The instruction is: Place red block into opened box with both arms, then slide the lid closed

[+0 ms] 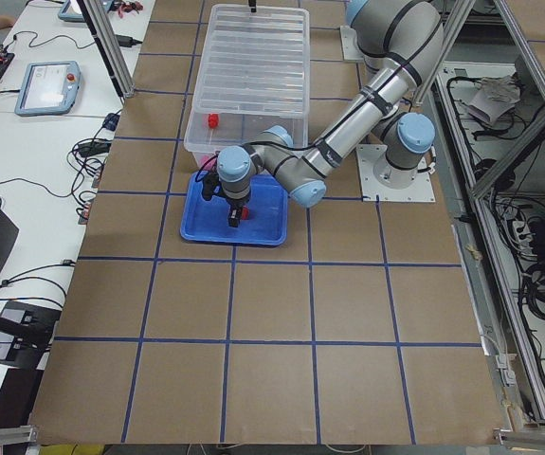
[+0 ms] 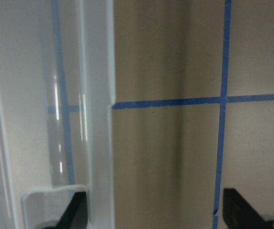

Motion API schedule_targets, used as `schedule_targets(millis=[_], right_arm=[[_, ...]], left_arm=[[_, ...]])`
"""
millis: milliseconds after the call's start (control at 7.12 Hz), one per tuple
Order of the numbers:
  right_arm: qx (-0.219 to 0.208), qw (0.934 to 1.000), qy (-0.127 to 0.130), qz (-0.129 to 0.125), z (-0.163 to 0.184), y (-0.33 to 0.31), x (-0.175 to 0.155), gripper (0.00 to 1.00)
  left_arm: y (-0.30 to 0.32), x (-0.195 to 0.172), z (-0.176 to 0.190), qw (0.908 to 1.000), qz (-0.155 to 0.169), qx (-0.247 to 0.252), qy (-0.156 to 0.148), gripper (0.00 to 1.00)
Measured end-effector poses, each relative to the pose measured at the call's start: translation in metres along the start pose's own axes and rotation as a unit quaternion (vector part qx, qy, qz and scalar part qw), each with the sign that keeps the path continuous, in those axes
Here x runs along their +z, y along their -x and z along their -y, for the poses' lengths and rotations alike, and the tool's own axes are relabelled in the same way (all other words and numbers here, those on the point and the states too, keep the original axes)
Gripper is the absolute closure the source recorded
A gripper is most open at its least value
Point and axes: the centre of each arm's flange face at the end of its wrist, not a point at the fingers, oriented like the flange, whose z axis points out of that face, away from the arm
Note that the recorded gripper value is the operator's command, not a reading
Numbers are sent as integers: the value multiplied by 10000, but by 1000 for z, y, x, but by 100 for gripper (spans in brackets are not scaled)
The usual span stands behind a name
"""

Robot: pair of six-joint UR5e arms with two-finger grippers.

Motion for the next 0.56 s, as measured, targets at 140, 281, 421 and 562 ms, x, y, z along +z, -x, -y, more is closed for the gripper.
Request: schedule_targets(millis=[140, 281, 421, 562], right_arm=[[-78, 10000, 12, 3, 1, -8, 1, 0], [-147, 9999, 30, -1, 2, -17, 1, 0], [-212, 9998, 69, -1, 1, -27, 1, 0], [-279, 9995, 120, 14, -2, -43, 1, 0]], left_arm=[[0, 8, 2, 9999, -8, -160, 21, 0], [-1, 14, 3, 9996, -18, -270, 46, 0], [0, 20, 4, 9995, -23, -321, 70, 5], [2, 26, 4, 9994, -18, -347, 87, 42]])
